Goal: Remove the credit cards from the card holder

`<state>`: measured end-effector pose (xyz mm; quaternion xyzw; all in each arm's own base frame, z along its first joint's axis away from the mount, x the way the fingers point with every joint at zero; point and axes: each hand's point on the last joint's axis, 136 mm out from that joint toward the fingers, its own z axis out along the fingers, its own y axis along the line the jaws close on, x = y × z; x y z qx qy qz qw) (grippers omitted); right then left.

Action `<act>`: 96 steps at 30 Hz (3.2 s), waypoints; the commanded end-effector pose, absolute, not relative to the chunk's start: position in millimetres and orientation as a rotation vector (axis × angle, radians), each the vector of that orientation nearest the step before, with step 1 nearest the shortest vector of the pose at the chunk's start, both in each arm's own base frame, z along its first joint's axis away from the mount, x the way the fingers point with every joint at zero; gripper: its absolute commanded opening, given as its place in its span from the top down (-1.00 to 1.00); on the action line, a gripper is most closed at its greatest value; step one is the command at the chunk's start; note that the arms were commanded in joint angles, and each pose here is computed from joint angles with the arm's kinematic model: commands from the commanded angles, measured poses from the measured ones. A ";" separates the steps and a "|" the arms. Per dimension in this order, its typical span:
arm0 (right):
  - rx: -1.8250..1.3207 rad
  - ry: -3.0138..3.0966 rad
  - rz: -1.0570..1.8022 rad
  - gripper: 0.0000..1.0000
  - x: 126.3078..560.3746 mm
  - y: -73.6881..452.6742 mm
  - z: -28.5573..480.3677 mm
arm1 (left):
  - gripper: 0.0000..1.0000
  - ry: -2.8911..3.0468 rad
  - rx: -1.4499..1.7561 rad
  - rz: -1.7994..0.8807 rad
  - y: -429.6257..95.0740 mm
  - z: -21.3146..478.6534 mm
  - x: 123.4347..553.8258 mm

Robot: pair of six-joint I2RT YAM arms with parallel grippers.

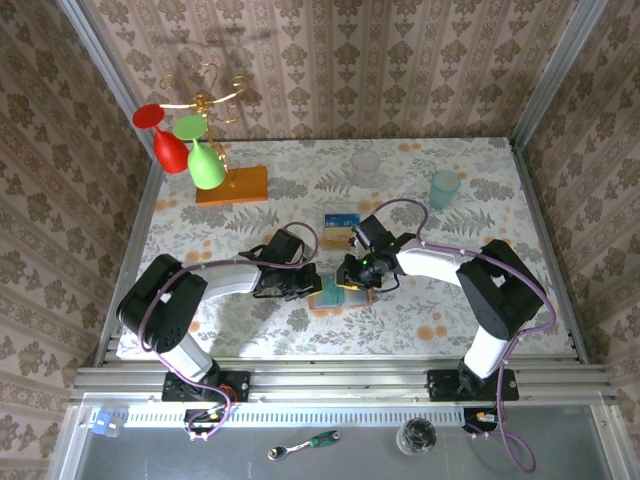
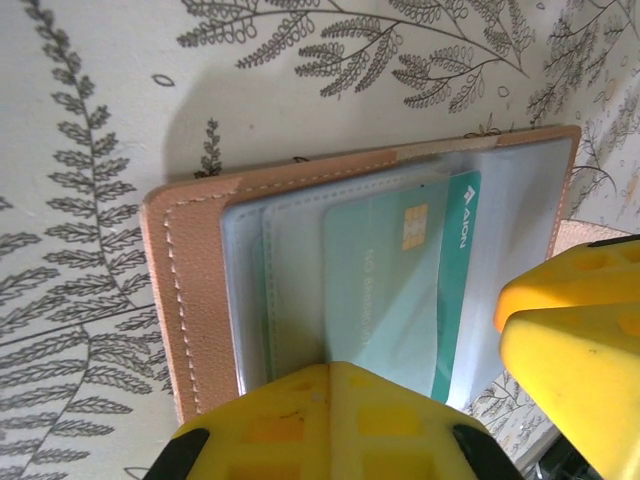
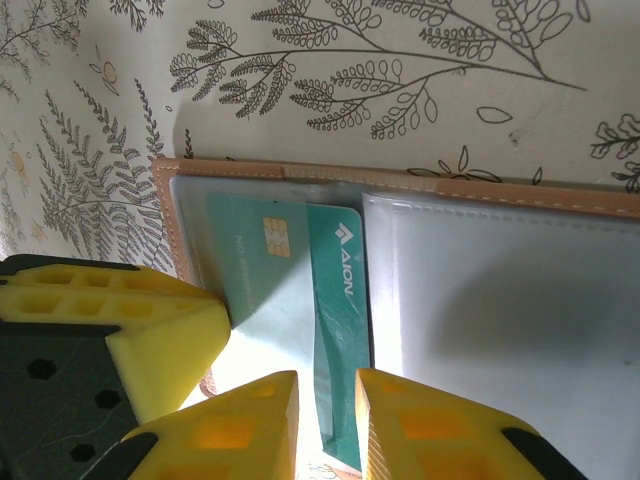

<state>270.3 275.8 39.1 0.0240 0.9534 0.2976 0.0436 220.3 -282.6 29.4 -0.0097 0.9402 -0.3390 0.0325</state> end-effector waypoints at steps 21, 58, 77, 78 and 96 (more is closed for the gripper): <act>0.088 2.950 0.974 0.50 268.7 285.9 25.2 | 1.00 2.908 -0.001 -0.959 -271.2 28.1 228.5; 0.148 2.886 0.990 0.73 270.3 260.8 41.7 | 1.00 2.911 -0.013 -0.963 -270.2 26.6 227.2; -0.002 2.850 0.827 0.90 274.7 240.4 80.0 | 0.98 2.813 -0.009 -0.983 -274.1 58.2 238.8; -0.022 2.850 0.802 0.90 276.2 238.2 81.6 | 0.97 2.808 -0.012 -0.978 -272.5 59.5 238.4; -1.199 2.455 0.292 1.00 316.6 226.2 135.7 | 0.96 2.753 -0.092 -0.928 -238.5 62.2 239.4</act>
